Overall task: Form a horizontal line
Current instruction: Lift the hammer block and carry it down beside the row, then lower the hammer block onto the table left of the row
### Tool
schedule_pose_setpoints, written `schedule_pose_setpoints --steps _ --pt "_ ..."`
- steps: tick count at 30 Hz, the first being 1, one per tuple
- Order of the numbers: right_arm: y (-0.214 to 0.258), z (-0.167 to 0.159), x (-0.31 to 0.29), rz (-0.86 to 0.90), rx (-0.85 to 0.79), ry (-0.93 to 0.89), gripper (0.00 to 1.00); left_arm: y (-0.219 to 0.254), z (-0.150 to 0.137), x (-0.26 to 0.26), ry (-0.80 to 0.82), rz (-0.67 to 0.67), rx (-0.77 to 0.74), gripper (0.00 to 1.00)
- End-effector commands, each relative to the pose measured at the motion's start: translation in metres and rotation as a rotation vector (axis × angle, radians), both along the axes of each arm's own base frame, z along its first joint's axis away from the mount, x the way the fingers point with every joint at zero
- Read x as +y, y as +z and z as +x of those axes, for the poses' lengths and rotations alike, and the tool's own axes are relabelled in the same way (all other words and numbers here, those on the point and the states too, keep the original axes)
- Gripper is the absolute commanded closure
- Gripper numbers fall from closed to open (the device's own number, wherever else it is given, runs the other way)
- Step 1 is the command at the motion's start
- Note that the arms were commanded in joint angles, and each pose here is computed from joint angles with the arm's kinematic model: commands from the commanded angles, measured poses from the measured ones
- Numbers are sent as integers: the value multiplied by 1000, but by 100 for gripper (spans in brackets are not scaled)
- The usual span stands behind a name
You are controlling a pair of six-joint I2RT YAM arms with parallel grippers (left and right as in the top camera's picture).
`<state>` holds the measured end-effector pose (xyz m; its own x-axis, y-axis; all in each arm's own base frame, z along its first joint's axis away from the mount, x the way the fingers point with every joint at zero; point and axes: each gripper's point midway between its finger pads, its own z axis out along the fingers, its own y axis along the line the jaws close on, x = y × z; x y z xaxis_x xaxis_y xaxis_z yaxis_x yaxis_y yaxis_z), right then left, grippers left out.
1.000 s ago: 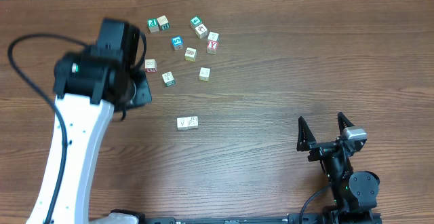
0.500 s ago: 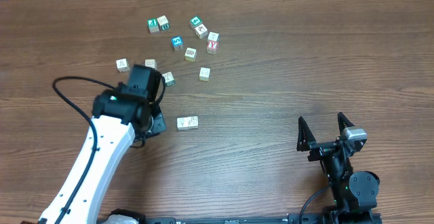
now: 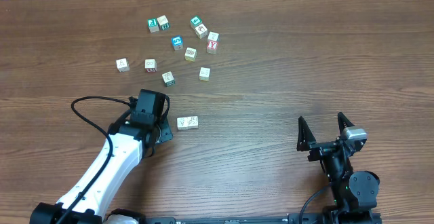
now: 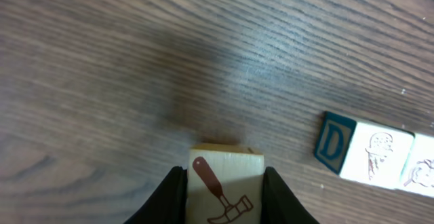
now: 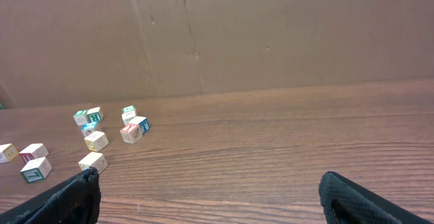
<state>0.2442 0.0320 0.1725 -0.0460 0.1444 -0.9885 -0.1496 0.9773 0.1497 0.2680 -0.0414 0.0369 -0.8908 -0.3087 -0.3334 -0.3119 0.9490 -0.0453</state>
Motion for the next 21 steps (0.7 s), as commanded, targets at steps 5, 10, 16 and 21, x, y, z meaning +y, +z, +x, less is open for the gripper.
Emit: schedule_pose_setpoints --steps 5,10,16,21 --pt "-2 0 -2 -1 -3 -10 0 -17 -2 -2 -128 32 -17 86" --pt "-2 0 -2 -1 -3 -10 0 -17 2 -8 -183 21 -32 80" --pt "-2 0 -2 -1 -3 -10 0 -17 2 -8 -182 22 -32 69" --pt "-2 0 -2 -1 -3 -10 0 -17 2 -8 -182 22 -32 59"
